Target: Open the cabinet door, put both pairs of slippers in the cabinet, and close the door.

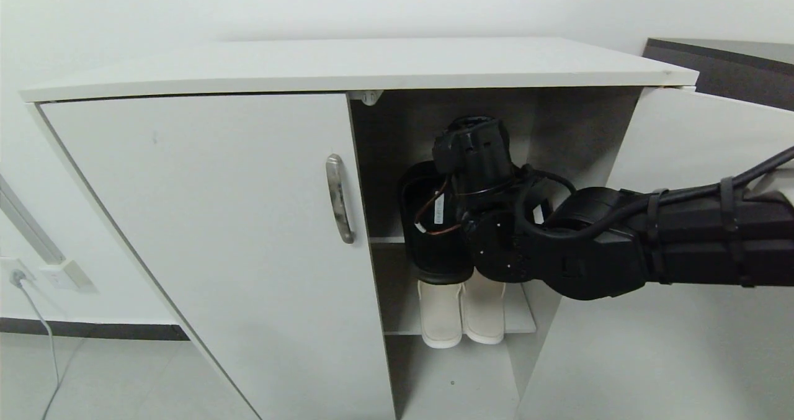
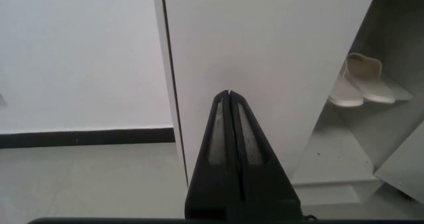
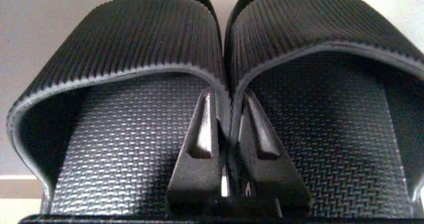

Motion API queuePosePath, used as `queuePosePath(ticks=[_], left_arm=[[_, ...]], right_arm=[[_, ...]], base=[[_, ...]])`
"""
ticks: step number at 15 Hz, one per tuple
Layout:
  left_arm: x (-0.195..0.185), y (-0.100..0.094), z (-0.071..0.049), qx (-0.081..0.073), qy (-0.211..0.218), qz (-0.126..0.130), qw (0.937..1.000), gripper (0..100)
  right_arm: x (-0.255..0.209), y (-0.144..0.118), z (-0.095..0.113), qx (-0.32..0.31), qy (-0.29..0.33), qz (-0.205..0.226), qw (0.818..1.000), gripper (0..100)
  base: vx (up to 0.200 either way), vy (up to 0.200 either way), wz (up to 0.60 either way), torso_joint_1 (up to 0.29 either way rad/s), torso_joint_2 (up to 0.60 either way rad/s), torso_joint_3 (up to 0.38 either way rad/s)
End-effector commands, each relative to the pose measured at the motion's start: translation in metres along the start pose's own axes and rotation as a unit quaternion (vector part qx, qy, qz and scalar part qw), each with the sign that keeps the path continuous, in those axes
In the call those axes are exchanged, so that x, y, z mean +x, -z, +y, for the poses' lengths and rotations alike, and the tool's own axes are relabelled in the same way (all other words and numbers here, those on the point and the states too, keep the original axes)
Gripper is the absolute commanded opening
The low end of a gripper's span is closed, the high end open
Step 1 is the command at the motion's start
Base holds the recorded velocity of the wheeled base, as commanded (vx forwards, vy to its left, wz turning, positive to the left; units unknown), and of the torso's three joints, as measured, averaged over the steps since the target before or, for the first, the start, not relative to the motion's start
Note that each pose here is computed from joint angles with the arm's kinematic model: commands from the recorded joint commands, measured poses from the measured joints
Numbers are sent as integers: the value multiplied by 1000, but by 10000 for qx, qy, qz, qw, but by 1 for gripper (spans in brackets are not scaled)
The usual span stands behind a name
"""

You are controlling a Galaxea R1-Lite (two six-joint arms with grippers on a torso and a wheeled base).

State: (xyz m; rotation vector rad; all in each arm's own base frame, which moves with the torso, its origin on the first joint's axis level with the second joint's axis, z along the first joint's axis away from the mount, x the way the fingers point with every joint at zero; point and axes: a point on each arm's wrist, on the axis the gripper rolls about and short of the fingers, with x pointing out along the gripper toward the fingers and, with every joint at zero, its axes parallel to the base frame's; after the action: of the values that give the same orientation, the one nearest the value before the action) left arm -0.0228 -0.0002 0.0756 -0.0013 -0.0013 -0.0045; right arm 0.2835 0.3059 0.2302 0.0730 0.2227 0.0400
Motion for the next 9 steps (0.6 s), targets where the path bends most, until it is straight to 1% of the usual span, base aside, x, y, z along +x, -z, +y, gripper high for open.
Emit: queuePosePath(ticks=[1,3,7,9], left_arm=[[0,0,0,-1,-7,-1,10000,0],[0,0,0,-1,1,-1,10000,0],[0,0,0,-1,1,6,10000,0],[0,0,0,-9,-7,-1,10000,0]], right_arm=[[17,1,-2,22,109,3,9999,0],[34,3,-1,49,179,-9,9998,0],[59,-5,-4,13,279,-98,9996,0],[69,-10,-8,-11,311,-20,9995,0]], base=[[0,0,0,0,0,0],[0,0,0,0,0,0],[0,0,0,0,0,0],[0,0,0,0,0,0]])
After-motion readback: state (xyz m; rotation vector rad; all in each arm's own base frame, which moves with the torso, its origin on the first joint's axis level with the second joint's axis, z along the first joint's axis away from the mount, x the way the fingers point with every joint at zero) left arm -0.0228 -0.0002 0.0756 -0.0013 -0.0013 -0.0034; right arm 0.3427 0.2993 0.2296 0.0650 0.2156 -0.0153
